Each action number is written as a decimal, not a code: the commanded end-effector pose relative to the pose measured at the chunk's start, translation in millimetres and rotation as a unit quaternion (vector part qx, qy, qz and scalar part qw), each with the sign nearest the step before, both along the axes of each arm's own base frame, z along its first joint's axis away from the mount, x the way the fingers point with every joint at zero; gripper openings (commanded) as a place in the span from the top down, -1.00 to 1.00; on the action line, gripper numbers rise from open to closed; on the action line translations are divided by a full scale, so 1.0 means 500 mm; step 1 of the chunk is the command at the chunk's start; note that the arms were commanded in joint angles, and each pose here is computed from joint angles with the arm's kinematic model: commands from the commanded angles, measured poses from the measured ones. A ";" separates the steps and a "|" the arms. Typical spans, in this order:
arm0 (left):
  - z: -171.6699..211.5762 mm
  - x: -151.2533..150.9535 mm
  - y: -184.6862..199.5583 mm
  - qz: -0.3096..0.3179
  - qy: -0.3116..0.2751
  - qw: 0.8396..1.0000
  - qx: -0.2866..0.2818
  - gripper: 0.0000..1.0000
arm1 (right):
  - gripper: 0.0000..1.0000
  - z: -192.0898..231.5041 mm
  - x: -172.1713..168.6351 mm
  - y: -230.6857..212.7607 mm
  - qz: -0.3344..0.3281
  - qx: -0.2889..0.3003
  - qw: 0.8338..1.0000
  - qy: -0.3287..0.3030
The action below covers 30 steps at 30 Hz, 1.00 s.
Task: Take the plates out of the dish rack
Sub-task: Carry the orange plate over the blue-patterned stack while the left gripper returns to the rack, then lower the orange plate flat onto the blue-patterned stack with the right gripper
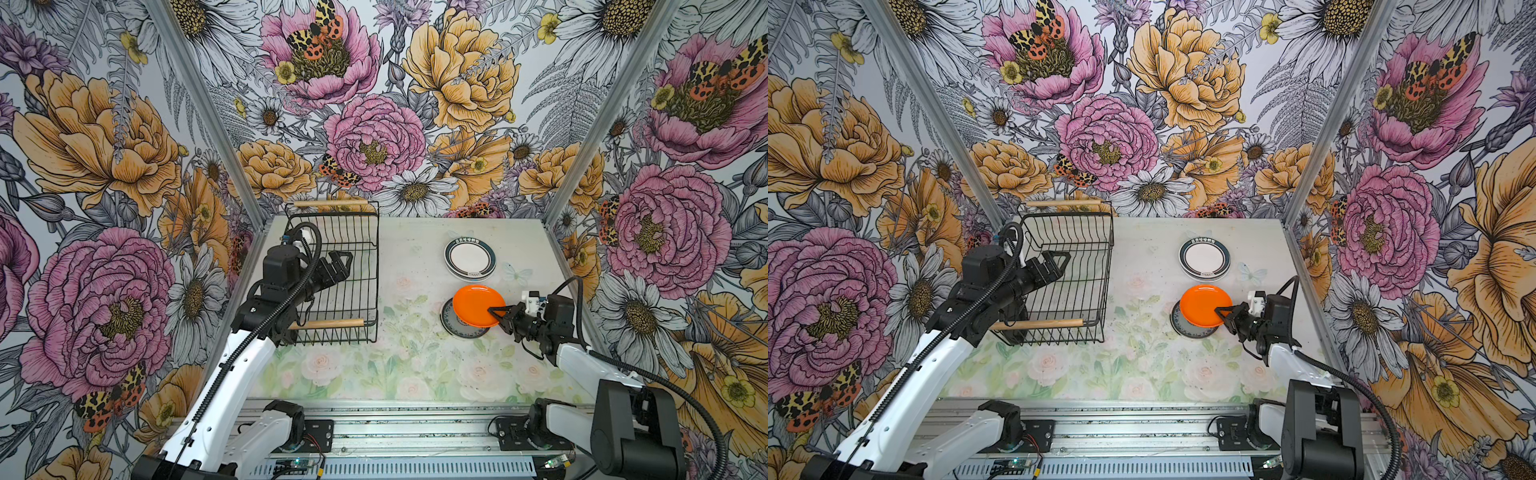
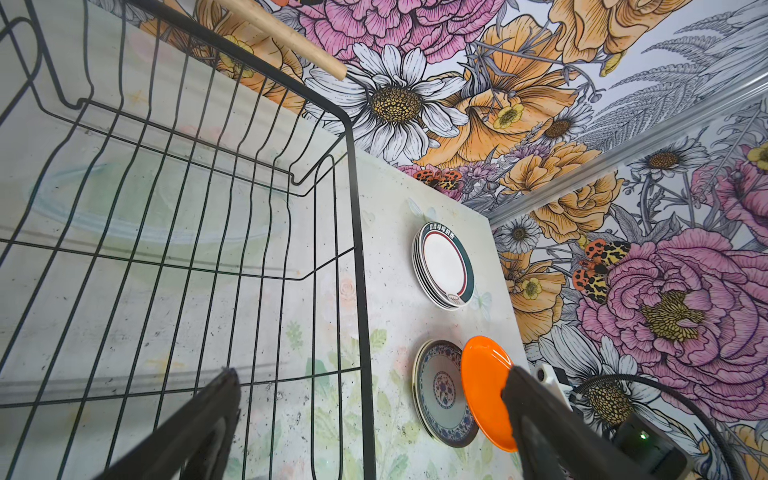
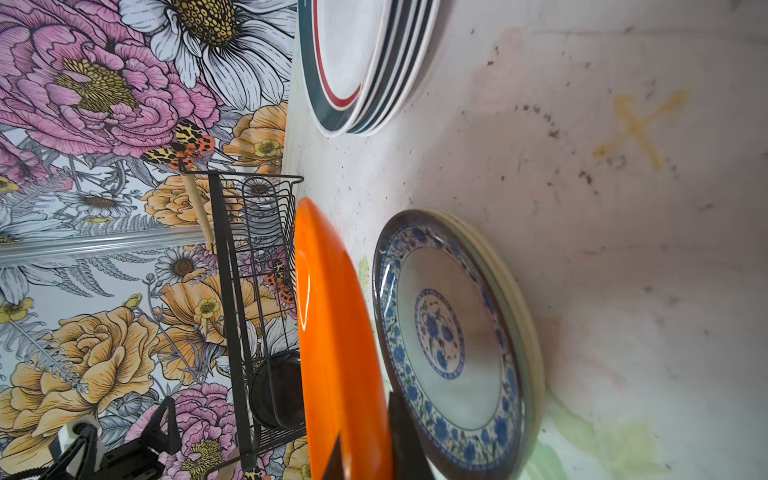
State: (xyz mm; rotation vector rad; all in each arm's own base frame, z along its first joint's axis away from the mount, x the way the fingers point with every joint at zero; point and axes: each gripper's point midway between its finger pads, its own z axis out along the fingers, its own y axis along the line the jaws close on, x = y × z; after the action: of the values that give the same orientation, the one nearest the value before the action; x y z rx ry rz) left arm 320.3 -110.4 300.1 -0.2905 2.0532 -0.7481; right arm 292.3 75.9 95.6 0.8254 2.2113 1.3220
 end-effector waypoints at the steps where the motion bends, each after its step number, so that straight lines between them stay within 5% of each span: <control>1: -0.009 -0.007 0.006 0.000 0.006 1.000 0.001 -0.98 | 1.00 0.011 0.018 0.004 0.016 -0.041 0.999 -0.019; 12: -0.050 -0.001 0.048 0.034 0.055 0.997 0.032 -0.98 | 0.95 -0.021 0.024 0.020 0.036 -0.088 0.995 0.009; 30: -0.080 0.002 0.081 0.056 0.087 0.993 0.060 -0.98 | 0.23 -0.043 0.009 0.014 0.049 -0.171 0.983 0.040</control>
State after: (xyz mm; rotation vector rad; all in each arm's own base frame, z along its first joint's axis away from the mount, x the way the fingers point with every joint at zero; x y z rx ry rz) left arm 319.4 -81.5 257.6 -0.3996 2.2072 -0.6183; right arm 292.4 87.5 66.2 0.7003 2.4737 0.9993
